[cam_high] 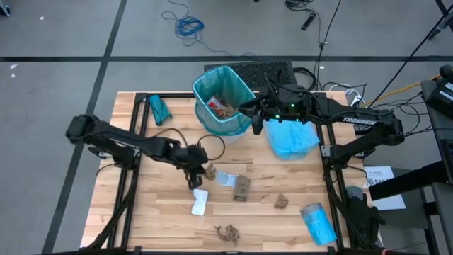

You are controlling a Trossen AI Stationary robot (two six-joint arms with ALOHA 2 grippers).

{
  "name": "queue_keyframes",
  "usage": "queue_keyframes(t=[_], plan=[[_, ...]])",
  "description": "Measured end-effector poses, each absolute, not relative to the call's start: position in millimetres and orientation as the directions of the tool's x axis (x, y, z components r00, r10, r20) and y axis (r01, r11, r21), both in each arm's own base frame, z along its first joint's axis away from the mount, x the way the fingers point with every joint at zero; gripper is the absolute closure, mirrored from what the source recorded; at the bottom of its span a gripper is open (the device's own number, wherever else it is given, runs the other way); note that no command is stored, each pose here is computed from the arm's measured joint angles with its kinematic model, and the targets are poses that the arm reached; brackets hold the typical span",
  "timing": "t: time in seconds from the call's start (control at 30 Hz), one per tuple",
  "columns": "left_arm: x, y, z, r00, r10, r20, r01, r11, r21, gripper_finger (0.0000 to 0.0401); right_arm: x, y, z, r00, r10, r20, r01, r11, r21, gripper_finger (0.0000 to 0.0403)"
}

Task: Place trash/remove bag and relplace
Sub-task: Put the brown paper into the blue trash bag inside the white trash bin

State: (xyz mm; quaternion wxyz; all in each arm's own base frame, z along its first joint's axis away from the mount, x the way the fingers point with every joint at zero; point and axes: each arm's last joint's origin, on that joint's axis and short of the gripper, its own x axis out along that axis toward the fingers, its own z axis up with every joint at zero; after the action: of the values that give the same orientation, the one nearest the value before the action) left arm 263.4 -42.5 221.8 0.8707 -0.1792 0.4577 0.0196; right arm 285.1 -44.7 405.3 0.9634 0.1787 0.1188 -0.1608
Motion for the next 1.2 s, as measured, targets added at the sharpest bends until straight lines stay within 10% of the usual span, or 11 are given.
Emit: queue_keyframes(t=[0.53,1.2], plan=[[208.7,1.7,386.2,0.985,0.099,-0.143,-0.130,0.966,-0.225,0.0401,285.1,-44.7,405.4,0.920,-0.268,-0.285,0.352,0.884,0.306,0.0332],[263.5,102.8,385.8,0.936,0.280,-0.215,-0.312,0.941,-0.133,0.0401,286.1,-34.7,403.5,0.924,-0.230,-0.304,0.330,0.883,0.334,0.0332]])
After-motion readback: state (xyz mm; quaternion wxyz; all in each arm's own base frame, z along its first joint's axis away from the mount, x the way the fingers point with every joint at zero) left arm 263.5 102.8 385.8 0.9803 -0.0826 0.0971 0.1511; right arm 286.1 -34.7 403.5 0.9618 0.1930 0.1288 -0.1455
